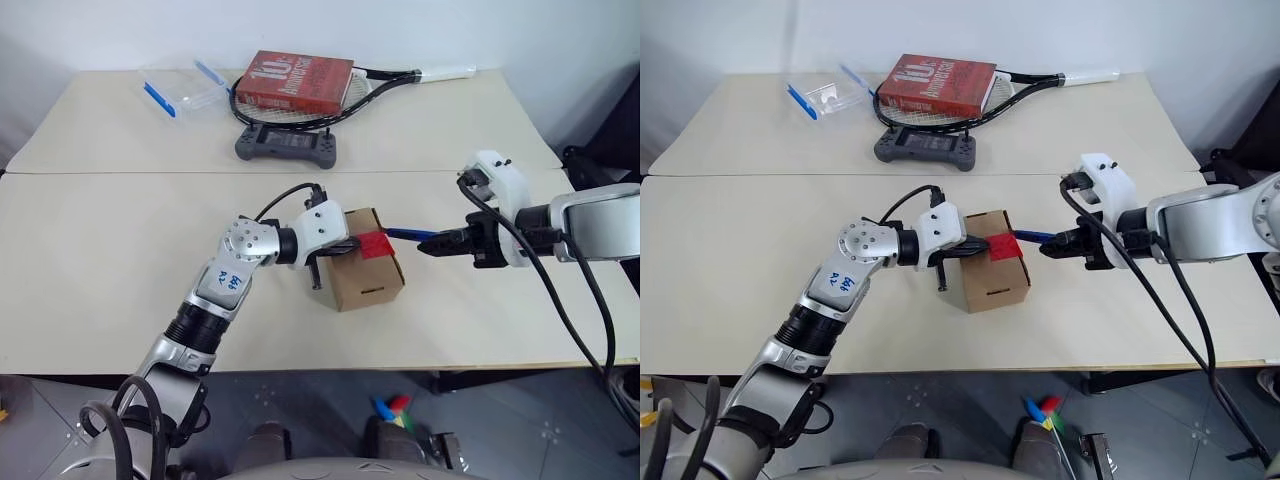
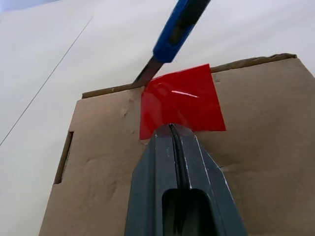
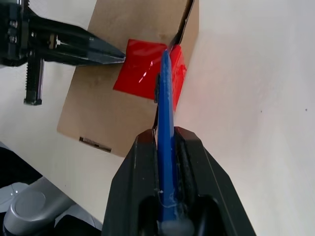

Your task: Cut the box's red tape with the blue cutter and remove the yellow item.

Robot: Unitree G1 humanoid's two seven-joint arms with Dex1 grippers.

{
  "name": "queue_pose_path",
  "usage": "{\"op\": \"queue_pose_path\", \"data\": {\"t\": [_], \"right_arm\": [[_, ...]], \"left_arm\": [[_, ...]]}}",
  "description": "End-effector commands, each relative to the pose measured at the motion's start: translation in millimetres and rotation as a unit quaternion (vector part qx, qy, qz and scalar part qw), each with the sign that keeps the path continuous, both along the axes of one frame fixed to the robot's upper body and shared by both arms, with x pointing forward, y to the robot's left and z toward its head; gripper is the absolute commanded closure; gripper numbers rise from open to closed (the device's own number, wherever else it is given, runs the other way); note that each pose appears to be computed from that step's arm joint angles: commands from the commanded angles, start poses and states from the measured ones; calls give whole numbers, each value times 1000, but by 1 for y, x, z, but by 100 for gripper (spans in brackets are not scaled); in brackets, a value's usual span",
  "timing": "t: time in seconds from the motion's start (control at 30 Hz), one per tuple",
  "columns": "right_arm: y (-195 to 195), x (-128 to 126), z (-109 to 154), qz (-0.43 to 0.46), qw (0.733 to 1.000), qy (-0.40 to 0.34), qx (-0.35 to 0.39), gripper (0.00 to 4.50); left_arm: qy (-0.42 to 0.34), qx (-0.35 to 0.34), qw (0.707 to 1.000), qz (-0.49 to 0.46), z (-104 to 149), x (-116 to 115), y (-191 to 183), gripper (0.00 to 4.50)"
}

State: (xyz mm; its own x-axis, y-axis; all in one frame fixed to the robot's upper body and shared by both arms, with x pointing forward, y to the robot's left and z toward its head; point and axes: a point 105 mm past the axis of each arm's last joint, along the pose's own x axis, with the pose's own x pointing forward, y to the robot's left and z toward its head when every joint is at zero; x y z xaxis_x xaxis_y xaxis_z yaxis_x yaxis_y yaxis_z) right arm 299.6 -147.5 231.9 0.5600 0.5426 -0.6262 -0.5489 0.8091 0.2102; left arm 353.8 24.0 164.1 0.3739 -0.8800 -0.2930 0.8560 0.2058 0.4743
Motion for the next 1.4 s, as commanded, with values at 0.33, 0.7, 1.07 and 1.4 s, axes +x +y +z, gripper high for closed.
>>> {"op": "queue_pose_path", "data": {"t": [0.33,0.7,1.07,1.4], "right_arm": [[4,5,17,34,996,79,-21,434],[15,7,27,50,989,139,-26,434],[14,10,24,40,980,194,-9,434],[19,25,30,11,977,209,30,434]], "left_arm": [[68,55,996,-2,-50,-9,-6,450],[62,59,996,-2,-55,-11,-10,450],[60,64,996,-9,-57,-13,-13,450],[63,61,996,-8,-58,-15,-13,450]]}}
